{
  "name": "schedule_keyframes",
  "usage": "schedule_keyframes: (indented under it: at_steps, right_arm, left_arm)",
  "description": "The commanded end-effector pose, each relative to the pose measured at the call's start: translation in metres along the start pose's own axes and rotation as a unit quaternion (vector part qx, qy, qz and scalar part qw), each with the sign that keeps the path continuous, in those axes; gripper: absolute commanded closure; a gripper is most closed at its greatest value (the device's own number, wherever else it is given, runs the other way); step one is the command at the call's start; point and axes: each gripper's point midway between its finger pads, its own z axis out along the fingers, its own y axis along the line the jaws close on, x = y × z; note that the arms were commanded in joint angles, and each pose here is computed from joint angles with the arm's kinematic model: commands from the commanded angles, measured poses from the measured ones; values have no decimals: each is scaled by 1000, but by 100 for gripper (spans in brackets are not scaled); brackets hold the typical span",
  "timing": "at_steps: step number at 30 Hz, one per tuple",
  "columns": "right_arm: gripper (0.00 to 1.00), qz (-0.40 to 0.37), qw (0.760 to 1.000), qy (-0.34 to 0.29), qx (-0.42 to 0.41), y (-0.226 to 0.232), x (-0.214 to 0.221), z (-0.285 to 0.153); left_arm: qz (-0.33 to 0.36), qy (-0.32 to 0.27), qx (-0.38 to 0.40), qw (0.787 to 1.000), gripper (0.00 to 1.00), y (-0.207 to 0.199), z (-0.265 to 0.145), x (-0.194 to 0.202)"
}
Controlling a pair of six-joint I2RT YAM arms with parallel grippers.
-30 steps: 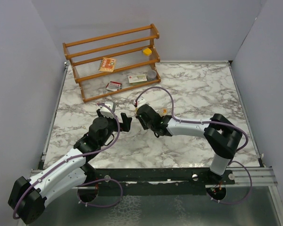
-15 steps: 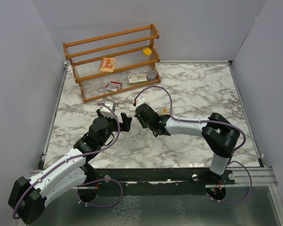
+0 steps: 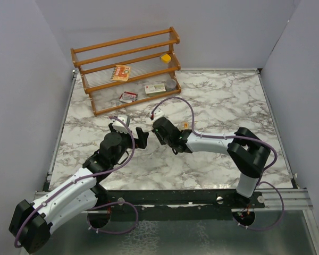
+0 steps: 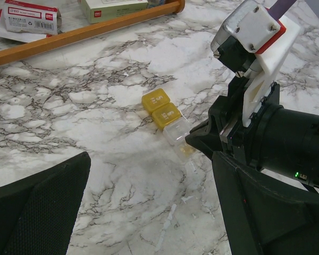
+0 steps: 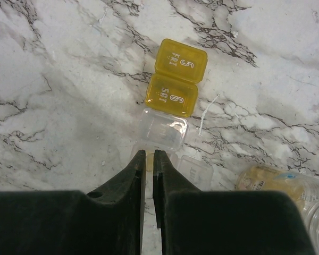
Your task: Sort the pills into containers
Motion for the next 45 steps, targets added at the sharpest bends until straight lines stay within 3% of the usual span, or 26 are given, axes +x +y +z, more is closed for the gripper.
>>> schedule_keyframes:
  at_steps: [1, 18, 27, 34, 39, 42, 45]
  right_arm:
    - [89, 12, 1000, -2, 9, -2, 3, 0]
    - [81, 10, 1000, 5, 16, -3, 10, 4]
    - [81, 6, 997, -69, 33, -19, -55, -29]
    - [81, 16, 983, -116, 142, -83, -95, -58]
    - [82, 104, 978, -103, 146, -154, -87, -53]
    - [82, 134, 973, -111, 153, -186, -83, -55]
    - [83, 153, 969, -81, 176, -213, -62, -44]
  left_arm:
    - [-1, -10, -7, 1000, 1, 2, -2, -9]
    - [-2, -11, -7, 1000, 1, 1, -3, -10]
    - [-2, -8, -5, 1000, 1, 0, 0, -8]
    - [-2, -9, -1, 1000, 1, -1, -1, -9]
    - [-1, -8, -1, 1000, 1, -1, -2, -8]
    - [0, -8, -2, 1000, 1, 0, -2, -8]
    - [0, -8, -1, 1000, 1, -1, -1, -8]
